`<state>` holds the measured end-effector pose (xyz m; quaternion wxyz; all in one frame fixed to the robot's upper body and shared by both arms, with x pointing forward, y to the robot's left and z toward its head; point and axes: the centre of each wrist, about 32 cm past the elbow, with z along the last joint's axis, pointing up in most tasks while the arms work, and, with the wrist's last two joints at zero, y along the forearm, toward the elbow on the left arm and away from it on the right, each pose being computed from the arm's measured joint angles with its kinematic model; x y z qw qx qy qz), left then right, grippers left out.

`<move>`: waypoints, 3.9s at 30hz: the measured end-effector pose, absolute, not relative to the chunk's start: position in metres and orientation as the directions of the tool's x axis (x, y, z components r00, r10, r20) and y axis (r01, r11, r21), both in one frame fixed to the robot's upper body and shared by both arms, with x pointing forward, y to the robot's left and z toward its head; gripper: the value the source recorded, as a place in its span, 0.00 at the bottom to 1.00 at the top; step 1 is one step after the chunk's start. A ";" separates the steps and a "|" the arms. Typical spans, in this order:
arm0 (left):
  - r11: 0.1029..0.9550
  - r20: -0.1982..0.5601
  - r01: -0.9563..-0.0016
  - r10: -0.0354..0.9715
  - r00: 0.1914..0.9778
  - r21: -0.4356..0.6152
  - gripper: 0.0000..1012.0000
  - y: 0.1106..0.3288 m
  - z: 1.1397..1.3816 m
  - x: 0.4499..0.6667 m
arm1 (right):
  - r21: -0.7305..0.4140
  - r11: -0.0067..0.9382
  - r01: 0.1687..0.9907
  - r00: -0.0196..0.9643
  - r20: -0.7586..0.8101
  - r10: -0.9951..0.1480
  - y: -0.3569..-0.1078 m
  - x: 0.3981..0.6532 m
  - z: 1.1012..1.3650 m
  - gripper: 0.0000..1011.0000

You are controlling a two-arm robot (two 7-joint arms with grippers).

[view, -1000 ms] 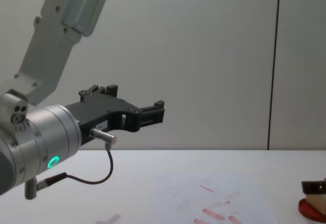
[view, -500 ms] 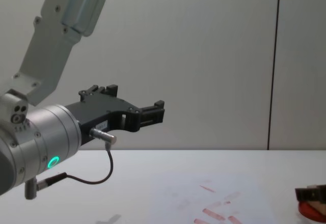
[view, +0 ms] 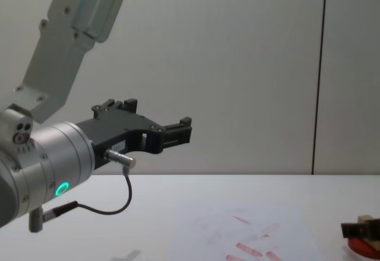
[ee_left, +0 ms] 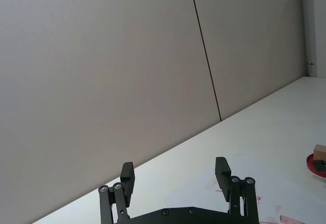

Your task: Use the one hand to pick up the stamp and affix it onto the A4 paper.

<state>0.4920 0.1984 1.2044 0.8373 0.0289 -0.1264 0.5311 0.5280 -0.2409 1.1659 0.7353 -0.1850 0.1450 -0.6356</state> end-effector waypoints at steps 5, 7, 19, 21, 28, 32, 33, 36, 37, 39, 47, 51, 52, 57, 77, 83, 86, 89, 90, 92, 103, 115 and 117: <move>0.434 0.242 -0.897 0.882 0.404 -0.086 0.99 0.198 1.204 0.492 | -0.457 0.122 0.881 0.147 0.021 -0.989 -0.240 0.529 1.165 0.99; 0.434 0.242 -0.897 0.882 0.404 -0.086 0.99 0.198 1.204 0.492 | -0.457 0.121 0.881 0.146 0.020 -0.989 -0.240 0.529 1.165 0.99; 0.434 0.242 -0.897 0.882 0.404 -0.086 0.99 0.198 1.204 0.492 | -0.458 0.119 0.881 0.143 0.019 -0.989 -0.238 0.530 1.164 0.75; 0.434 0.242 -0.897 0.882 0.404 -0.086 0.99 0.198 1.204 0.492 | -0.458 0.119 0.881 0.143 0.019 -0.990 -0.238 0.531 1.163 0.70; 0.434 0.242 -0.897 0.882 0.404 -0.086 0.99 0.198 1.204 0.492 | -0.458 0.118 0.881 0.142 0.019 -0.990 -0.238 0.531 1.163 0.48; 0.434 0.242 -0.897 0.882 0.404 -0.086 0.99 0.198 1.204 0.492 | -0.458 0.118 0.881 0.142 0.019 -0.990 -0.238 0.531 1.163 0.34; 0.434 0.242 -0.897 0.882 0.404 -0.086 0.99 0.198 1.204 0.492 | -0.458 0.118 0.881 0.142 0.019 -0.990 -0.238 0.531 1.163 0.30; 0.434 0.242 -0.897 0.882 0.404 -0.086 0.99 0.198 1.204 0.492 | -0.458 0.118 0.881 0.142 0.018 -0.990 -0.238 0.531 1.163 0.22; 0.434 0.242 -0.897 0.882 0.404 -0.086 0.99 0.198 1.204 0.492 | -0.458 0.118 0.881 0.142 0.018 -0.990 -0.238 0.531 1.163 0.22; 0.434 0.242 -0.897 0.882 0.404 -0.086 0.99 0.198 1.204 0.492 | -0.458 0.118 0.881 0.142 0.018 -0.990 -0.238 0.531 1.163 0.22; 0.434 0.242 -0.897 0.882 0.404 -0.086 0.99 0.198 1.204 0.492 | -0.458 0.118 0.881 0.141 0.017 -0.990 -0.238 0.531 1.163 0.22; 0.434 0.242 -0.897 0.882 0.404 -0.086 0.99 0.198 1.204 0.492 | -0.460 0.114 0.881 0.137 0.017 -0.990 -0.238 0.531 1.163 0.22; 0.434 0.242 -0.897 0.882 0.404 -0.086 0.99 0.198 1.204 0.492 | -0.461 0.113 0.880 0.136 0.017 -0.991 -0.238 0.531 1.163 0.22; 0.434 0.242 -0.897 0.882 0.404 -0.086 0.99 0.198 1.204 0.492 | -0.467 0.100 0.879 0.124 0.020 -0.992 -0.237 0.530 1.163 0.22; 0.434 0.242 -0.897 0.882 0.404 -0.086 0.99 0.198 1.204 0.492 | -0.461 0.060 0.885 0.087 0.037 -0.996 -0.239 0.531 1.164 0.22; 0.434 0.242 -0.897 0.882 0.404 -0.086 0.99 0.198 1.204 0.492 | -0.467 0.055 0.882 0.082 0.037 -0.996 -0.240 0.532 1.164 0.22; 0.434 0.242 -0.897 0.882 0.404 -0.086 0.99 0.198 1.204 0.492 | -0.471 0.052 0.881 0.080 0.039 -0.996 -0.240 0.532 1.163 0.22; 0.434 0.242 -0.897 0.882 0.404 -0.086 0.99 0.198 1.204 0.492 | -0.473 0.051 0.879 0.079 0.040 -0.996 -0.240 0.532 1.163 0.22; 0.434 0.242 -0.897 0.882 0.404 -0.086 0.99 0.198 1.204 0.492 | -0.475 0.050 0.879 0.079 0.041 -0.996 -0.240 0.532 1.162 0.22; 0.434 0.242 -0.897 0.882 0.404 -0.086 0.99 0.198 1.204 0.492 | -0.476 0.049 0.878 0.078 0.042 -0.996 -0.240 0.533 1.162 0.22; 0.434 0.242 -0.897 0.882 0.404 -0.086 0.99 0.198 1.204 0.492 | -0.482 0.047 0.875 0.076 0.041 -0.996 -0.239 0.534 1.161 0.22; 0.434 0.243 -0.897 0.882 0.404 -0.086 0.99 0.198 1.204 0.492 | -0.451 0.063 0.890 0.084 0.025 -0.996 -0.237 0.535 1.173 0.22; 0.434 0.242 -0.897 0.882 0.404 -0.086 0.99 0.198 1.204 0.492 | -0.438 0.072 0.896 0.090 0.020 -0.996 -0.236 0.535 1.177 0.22</move>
